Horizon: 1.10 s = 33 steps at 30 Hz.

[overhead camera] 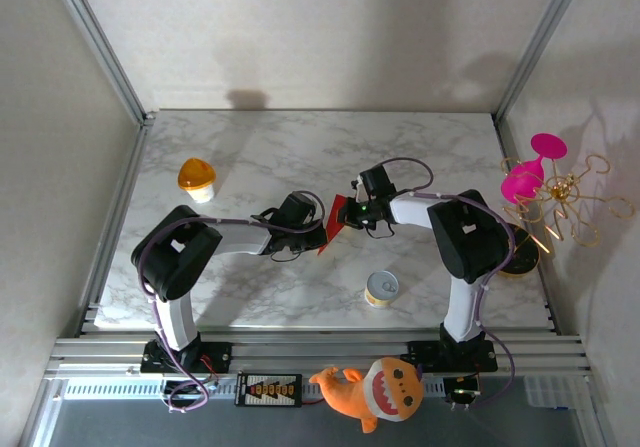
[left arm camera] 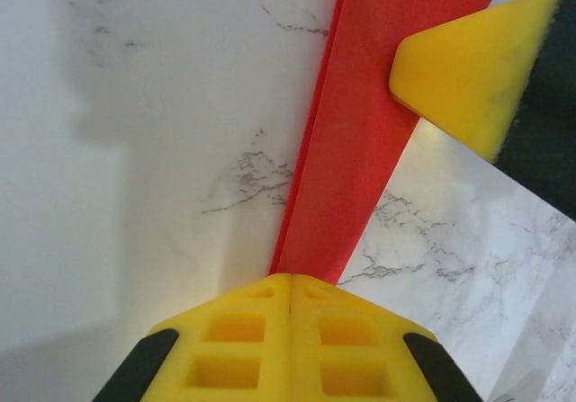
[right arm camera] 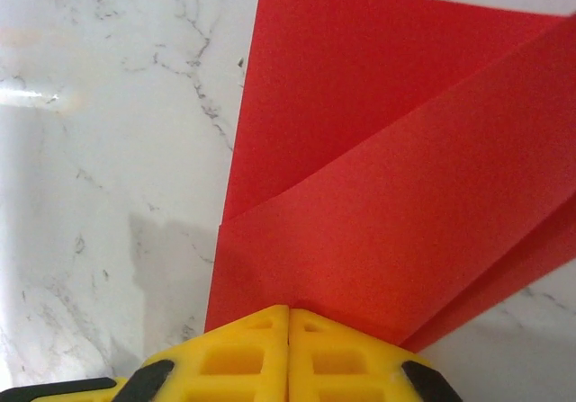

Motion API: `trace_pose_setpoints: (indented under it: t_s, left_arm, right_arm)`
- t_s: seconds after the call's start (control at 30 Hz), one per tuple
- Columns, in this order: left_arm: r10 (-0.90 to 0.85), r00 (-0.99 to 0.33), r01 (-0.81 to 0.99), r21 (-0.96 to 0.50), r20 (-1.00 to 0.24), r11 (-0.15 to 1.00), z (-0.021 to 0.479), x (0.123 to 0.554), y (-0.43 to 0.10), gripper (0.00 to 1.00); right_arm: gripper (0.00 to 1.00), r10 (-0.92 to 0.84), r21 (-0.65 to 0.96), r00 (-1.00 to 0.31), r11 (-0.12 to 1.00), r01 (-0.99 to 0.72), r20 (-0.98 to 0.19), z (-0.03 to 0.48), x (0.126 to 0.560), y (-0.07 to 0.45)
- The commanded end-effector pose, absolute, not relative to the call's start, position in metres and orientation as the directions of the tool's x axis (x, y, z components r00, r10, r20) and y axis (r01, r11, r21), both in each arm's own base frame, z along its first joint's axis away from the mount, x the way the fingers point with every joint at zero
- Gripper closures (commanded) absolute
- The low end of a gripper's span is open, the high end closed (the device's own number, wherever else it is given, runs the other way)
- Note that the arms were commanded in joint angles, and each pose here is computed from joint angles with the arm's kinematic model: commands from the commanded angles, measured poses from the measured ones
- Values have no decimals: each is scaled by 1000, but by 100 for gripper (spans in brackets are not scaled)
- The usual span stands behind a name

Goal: Fold a paper plane with a square sheet of paper (pick it up from the middle)
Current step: Fold the wing for the fifth time at the center of the table.

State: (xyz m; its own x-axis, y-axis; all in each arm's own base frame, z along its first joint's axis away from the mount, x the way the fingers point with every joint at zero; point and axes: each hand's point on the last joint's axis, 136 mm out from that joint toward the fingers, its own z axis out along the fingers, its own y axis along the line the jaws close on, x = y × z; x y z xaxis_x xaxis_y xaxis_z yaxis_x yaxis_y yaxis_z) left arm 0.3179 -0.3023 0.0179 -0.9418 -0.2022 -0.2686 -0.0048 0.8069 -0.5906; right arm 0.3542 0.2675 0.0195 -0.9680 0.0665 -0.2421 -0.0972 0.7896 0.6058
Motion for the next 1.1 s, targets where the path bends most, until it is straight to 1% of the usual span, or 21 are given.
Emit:
trace_pose_setpoints:
  t_s: [0.0,0.1,0.17,0.23,0.37,0.53,0.8,1.07]
  left_arm:
    - [-178,-953,-16,-548,-244,836,12,313,-294,100]
    - [-183,-938,43,-625,-293,780,42,324,-311,99]
    - [-197,-929,64,-659,-314,749,57,329,-318,94]
    - [-209,-925,69,-679,-319,731,61,333,-323,92]
    - [-219,-929,45,-677,-299,734,50,338,-327,92]
    - [-222,-938,11,-662,-267,749,32,340,-328,94]
    - [-212,-951,-44,-576,-227,816,2,327,-309,100]
    - [-211,-959,-86,-514,-190,853,-18,312,-291,100]
  right_arm:
    - [92,53,577,-975,813,-83,-215,5,350,261]
    - [92,57,568,-979,820,-67,-197,-1,344,257]
    - [92,59,569,-979,820,-64,-194,-1,343,257]
    - [92,63,571,-979,818,-62,-196,0,342,257]
    - [92,64,576,-978,815,-62,-196,1,342,257]
    - [92,62,578,-978,813,-66,-199,3,343,258]
    - [92,61,592,-972,801,-90,-229,11,350,262]
    - [91,92,585,-960,807,-84,-265,15,374,253]
